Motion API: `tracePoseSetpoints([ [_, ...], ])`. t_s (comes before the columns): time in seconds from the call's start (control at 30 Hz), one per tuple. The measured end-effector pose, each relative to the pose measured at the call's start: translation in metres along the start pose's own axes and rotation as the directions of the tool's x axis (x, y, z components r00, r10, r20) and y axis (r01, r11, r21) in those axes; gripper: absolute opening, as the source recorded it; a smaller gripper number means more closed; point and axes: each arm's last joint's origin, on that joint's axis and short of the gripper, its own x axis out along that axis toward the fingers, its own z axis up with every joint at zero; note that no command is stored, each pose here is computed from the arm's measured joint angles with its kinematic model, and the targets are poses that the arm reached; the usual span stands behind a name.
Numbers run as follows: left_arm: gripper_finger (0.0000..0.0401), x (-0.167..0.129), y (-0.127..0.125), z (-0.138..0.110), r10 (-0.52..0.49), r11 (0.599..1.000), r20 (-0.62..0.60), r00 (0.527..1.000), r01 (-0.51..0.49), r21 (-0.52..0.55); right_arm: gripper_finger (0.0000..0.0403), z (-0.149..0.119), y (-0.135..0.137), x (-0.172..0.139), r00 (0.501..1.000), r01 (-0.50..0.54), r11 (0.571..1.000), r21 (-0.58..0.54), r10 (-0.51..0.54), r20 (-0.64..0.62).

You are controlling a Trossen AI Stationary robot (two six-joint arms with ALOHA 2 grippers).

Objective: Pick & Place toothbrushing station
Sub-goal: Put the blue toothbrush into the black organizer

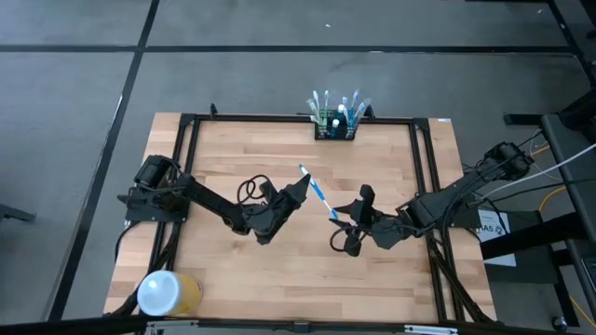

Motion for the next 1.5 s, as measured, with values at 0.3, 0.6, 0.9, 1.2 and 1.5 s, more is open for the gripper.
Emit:
tracePoseSetpoints([
  [0.3, 0.0017, 0.000, 0.001, 0.002, 0.016, 0.991, 0.046, 0.999, -0.010, -0.136, 0.0144, 0.000, 0.001, -0.002, 0.996, 0.066, 0.997, 0.027, -0.067, 0.052],
  [0.6, 0.0017, -0.002, 0.007, 0.004, 0.041, 0.934, 0.102, 0.994, -0.002, -0.358, 0.0144, 0.006, 0.011, -0.012, 0.973, 0.165, 0.976, -0.138, -0.139, 0.183],
  [0.9, 0.0017, -0.002, 0.007, 0.004, 0.041, 0.899, 0.103, 0.994, 0.008, -0.437, 0.0144, 0.010, 0.014, -0.013, 0.973, 0.166, 0.941, -0.294, -0.108, 0.205],
  [1.2, 0.0017, -0.009, 0.000, 0.001, 0.042, 0.868, 0.104, 0.994, 0.015, -0.497, 0.0144, 0.029, 0.008, -0.006, 0.950, 0.203, 0.928, -0.311, -0.111, 0.291],
  [1.5, 0.0017, -0.008, -0.006, 0.000, 0.039, 0.858, 0.105, 0.994, 0.020, -0.513, 0.0144, 0.042, 0.000, 0.002, 0.939, 0.182, 0.935, -0.304, -0.074, 0.335],
])
